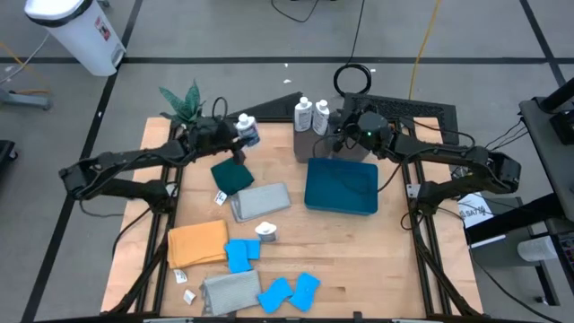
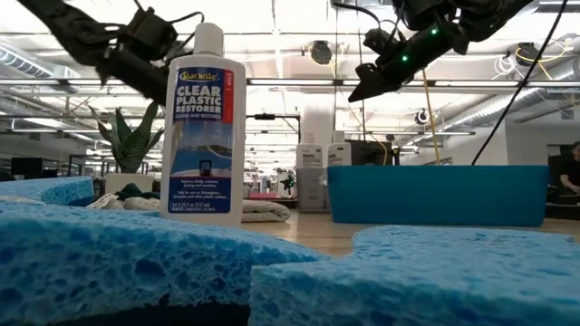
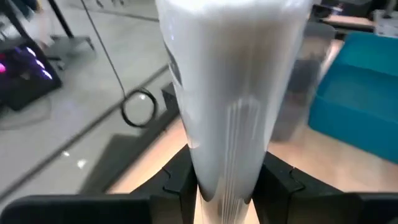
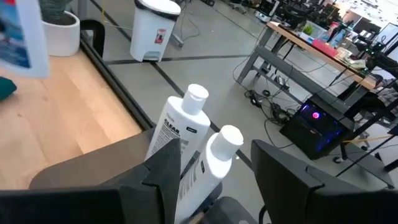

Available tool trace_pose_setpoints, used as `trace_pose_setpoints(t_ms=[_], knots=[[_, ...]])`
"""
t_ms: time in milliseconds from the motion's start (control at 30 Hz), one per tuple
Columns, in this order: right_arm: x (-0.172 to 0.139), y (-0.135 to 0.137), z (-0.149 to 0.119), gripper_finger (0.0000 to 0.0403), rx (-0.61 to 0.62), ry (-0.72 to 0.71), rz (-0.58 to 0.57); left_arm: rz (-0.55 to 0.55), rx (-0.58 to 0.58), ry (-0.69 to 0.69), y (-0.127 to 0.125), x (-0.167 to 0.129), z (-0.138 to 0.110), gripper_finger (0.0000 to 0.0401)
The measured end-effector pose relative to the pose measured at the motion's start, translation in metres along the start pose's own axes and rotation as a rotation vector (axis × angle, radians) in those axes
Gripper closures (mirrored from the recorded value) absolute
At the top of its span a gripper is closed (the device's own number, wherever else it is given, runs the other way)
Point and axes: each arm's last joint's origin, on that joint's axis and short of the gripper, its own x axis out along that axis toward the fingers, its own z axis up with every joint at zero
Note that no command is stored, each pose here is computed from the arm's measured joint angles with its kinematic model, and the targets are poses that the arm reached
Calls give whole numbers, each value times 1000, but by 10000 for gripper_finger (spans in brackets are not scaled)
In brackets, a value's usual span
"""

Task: Pick & Place Kitchen Items
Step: Put the white clear plastic restorer into the left black bin

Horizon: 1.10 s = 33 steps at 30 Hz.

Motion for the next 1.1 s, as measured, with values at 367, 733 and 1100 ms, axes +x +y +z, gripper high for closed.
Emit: trace_pose_setpoints(t_ms=[367,733,1100], knots=[[0,-3,-4,237,51,39,-3,-144,40,-19,-18,-4,-3,284],[1,-4,-8,237,107,71,-2,-205,32,-23,-20,-5,-3,284],[1,7,-6,237,151,19,348,-428,30,-35,-37,-7,-2,284]])
